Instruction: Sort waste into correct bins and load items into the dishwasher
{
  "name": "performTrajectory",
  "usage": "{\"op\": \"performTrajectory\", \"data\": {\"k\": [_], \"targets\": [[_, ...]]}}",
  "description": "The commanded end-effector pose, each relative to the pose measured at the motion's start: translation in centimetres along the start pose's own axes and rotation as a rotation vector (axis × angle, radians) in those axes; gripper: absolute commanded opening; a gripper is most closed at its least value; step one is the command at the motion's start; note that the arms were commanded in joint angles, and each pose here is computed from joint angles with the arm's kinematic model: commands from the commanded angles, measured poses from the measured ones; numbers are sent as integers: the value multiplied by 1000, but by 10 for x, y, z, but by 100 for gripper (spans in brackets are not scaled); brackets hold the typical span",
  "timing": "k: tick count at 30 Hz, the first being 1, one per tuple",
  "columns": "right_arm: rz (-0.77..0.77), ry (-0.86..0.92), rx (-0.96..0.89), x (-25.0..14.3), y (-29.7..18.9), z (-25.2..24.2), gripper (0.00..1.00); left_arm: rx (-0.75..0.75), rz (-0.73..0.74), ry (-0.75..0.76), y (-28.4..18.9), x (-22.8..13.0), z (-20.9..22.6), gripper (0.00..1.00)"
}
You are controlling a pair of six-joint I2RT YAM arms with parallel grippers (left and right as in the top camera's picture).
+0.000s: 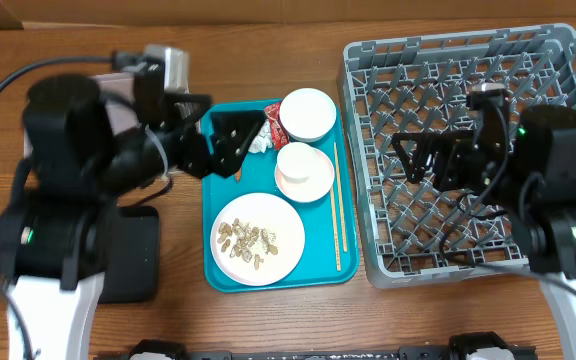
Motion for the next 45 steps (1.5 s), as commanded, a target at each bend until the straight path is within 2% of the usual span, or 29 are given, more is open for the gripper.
{"op": "performTrajectory", "data": {"k": [1, 4, 8, 10, 11, 13, 20, 25, 30, 31, 34, 35, 42, 45], "targets": [[22, 27, 39, 3, 3, 3, 100, -84, 99, -26, 18, -6, -2, 100], [63, 57, 2, -5, 10, -6, 100, 105, 182, -72, 54, -26, 37, 100], [74, 118, -96, -9, 9, -22, 100, 388, 306, -32, 98, -65, 79, 100], [74, 130, -114, -9, 9, -24, 100, 428, 366, -10, 120, -83, 87, 96], [74, 130, -112, -9, 9, -24, 100, 443, 384, -1, 131, -89, 91, 87], [75, 130, -112, -9, 9, -24, 100, 485, 413, 12, 155, -99, 107, 80], [95, 142, -115, -14, 9, -24, 100, 597, 531, -124, 205, -143, 168, 72], [117, 151, -117, -19, 10, -25, 100, 635, 562, -139, 223, -158, 195, 69], [130, 176, -120, -21, 14, -27, 100, 684, 607, -147, 225, -174, 212, 46], [132, 177, -120, -21, 15, -28, 100, 686, 610, -148, 226, -175, 213, 43], [140, 180, -121, -22, 18, -29, 100, 663, 618, -158, 225, -175, 207, 17], [144, 182, -122, -23, 19, -30, 100, 651, 614, -161, 225, -173, 204, 14], [148, 183, -121, -23, 20, -30, 100, 597, 500, -154, 198, -120, 164, 7], [134, 178, -75, -19, 22, -23, 100, 497, 457, -197, 180, -93, 141, 4]]}}
Point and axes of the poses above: each gripper's point midway between its finger pads, its own y axis out along the fingers, its own z axis along the line the jaws close on, x = y × z, the point moved 1 cm from there along -y, back along the fingers, and after that the axes turned 10 degrees about -y, right-handed, at the moved point
